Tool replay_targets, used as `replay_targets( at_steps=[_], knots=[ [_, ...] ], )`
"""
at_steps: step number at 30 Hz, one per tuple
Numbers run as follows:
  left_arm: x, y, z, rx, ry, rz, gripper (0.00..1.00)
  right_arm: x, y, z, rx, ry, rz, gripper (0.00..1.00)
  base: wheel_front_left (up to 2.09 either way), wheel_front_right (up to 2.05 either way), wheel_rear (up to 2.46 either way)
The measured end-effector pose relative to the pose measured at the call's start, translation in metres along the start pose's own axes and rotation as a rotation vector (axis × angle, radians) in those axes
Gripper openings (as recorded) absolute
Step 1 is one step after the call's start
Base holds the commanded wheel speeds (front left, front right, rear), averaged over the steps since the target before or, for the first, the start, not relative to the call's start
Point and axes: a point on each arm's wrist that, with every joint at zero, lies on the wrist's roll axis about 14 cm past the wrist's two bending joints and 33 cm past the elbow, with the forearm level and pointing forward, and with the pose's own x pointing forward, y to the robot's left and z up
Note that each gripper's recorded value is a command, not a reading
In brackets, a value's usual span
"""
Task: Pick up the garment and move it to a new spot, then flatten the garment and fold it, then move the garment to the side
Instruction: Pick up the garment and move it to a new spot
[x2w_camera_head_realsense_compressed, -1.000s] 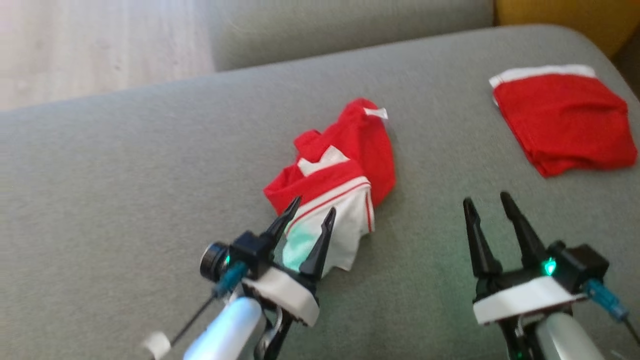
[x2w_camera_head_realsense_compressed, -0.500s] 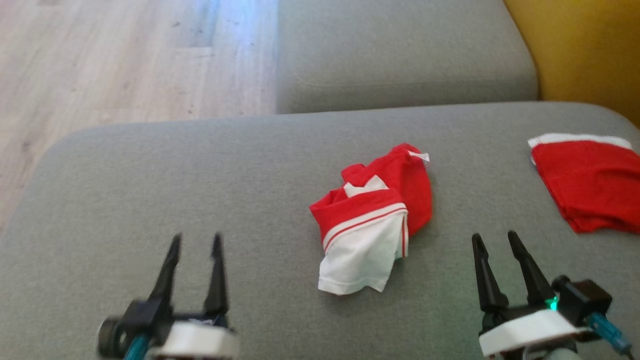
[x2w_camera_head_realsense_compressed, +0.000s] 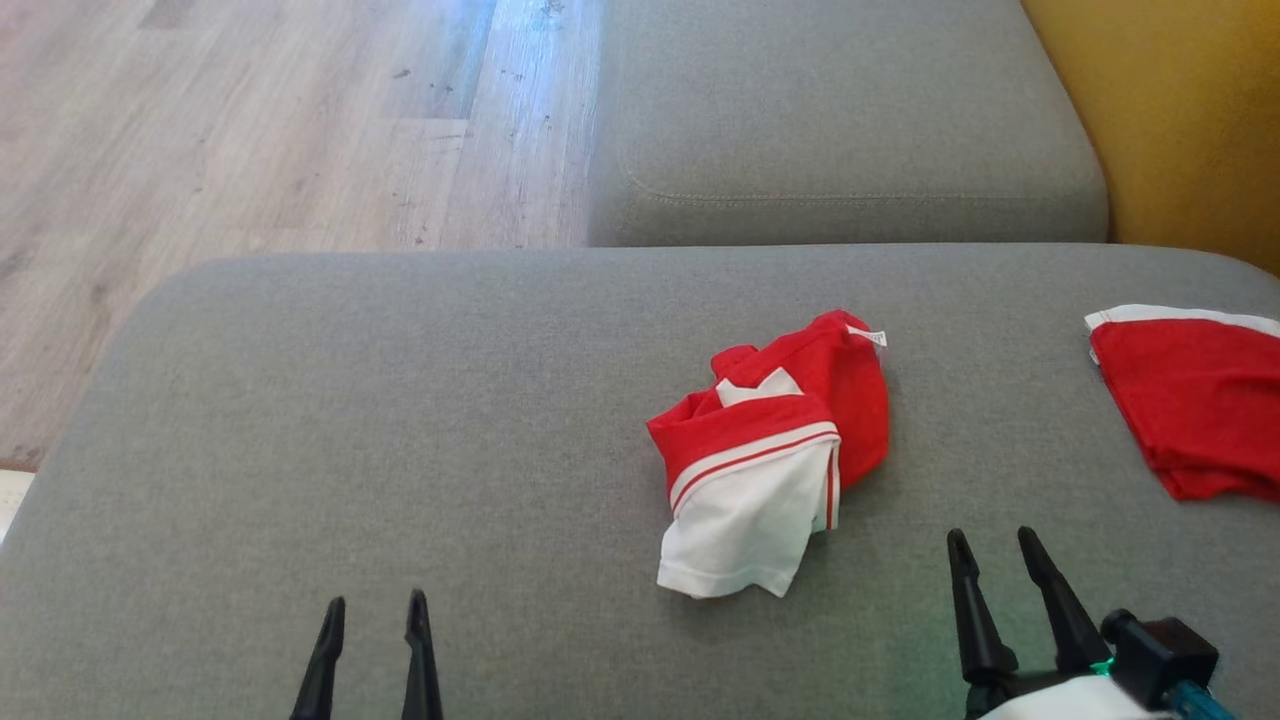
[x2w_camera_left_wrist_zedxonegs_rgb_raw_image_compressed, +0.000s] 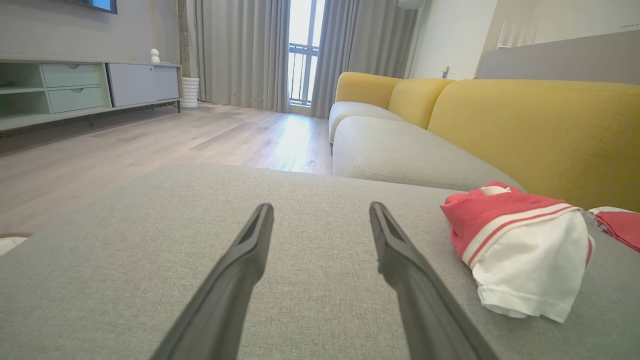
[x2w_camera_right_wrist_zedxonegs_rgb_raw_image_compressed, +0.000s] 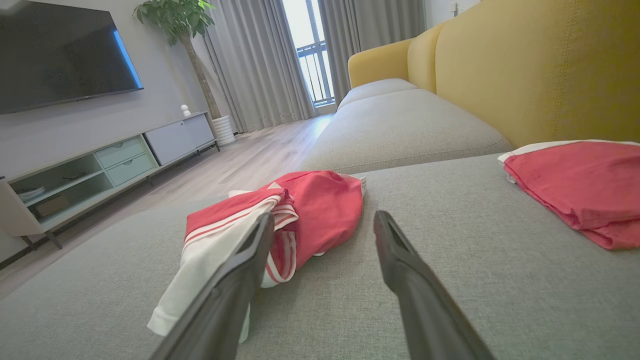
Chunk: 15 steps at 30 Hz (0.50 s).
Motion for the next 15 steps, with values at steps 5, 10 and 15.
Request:
replay_targets(
  at_steps=[5,10,15],
  knots=[
    [0.0012,0.0013,0.0047,0.020,-0.020,-0.003,1.00,-0.0009,0.0003,0.0003,0.001,-0.002,-0.001,1.00,0.00,0.00,0.00],
    [0.0027,0.0020,0.0085,0.028,-0.034,-0.011,1.00,-0.0032,-0.0014,0.0014,0.000,-0.007,-0.008,1.00,0.00,0.00,0.00],
    [0.0029,-0.0004,0.0094,0.039,-0.039,-0.027,1.00,-0.0055,-0.0024,0.0027,0.000,-0.013,-0.013,1.00,0.00,0.00,0.00]
  ],
)
